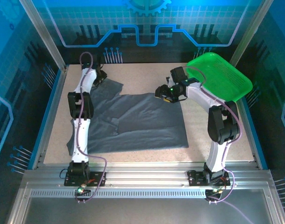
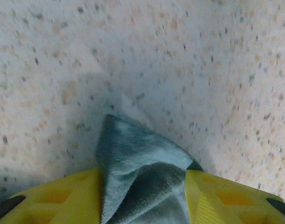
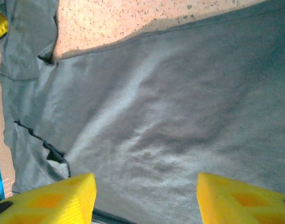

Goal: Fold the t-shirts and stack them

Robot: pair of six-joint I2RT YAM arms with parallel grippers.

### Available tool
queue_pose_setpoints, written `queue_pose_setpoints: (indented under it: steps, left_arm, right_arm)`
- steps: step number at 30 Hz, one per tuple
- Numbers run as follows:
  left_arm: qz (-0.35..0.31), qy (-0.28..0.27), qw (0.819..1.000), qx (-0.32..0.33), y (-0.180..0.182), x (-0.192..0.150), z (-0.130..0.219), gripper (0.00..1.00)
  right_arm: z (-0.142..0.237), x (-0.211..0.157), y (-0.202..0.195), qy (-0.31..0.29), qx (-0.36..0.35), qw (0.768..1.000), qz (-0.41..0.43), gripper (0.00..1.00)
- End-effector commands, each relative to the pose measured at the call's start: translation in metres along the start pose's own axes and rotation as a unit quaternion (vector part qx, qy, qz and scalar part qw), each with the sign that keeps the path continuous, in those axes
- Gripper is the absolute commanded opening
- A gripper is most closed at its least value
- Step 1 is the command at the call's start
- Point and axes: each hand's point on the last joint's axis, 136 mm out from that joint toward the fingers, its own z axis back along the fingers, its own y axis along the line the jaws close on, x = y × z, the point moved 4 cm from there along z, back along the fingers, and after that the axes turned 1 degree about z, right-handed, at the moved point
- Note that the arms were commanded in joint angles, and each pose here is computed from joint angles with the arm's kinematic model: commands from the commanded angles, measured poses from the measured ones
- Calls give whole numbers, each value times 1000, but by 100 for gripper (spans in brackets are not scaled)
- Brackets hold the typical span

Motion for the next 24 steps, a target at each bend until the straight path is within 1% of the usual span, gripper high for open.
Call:
queue_pose_setpoints:
  steps: [1,2,5,8,10,14,16,18,21,24]
  left_arm:
    - [-36,111,988,106,39,-58,-12,45]
    - [-35,112,987,109,40,-58,-11,42]
    - [-31,114,987,113,42,-59,-10,26]
    - [-34,113,987,113,42,-58,-8,10]
    - [-43,95,989,106,36,-50,2,0]
    - [-67,31,995,63,11,-26,39,0]
    - [-69,7,997,36,-1,-17,59,0]
    - [-73,-7,997,18,-7,-13,74,0]
    - [-71,-16,997,0,-10,-11,92,0]
    - [-76,-21,996,-28,-14,-13,107,0]
  right_arm:
    - [-3,1,-6,5,14,1000,-11,59]
    - [-2,1,-7,5,13,1000,-11,59]
    - [2,4,-14,3,2,1000,-18,59]
    - [7,10,-26,-1,-41,999,-29,59]
    - [10,17,-33,-15,-88,996,-29,58]
    - [2,37,-45,-43,-174,983,-25,56]
    - [-4,48,-57,-48,-230,972,-33,54]
    - [-9,60,-69,-59,-265,962,-40,52]
    - [-20,79,-80,-72,-283,956,-36,50]
    - [-30,92,-90,-67,-293,953,-34,45]
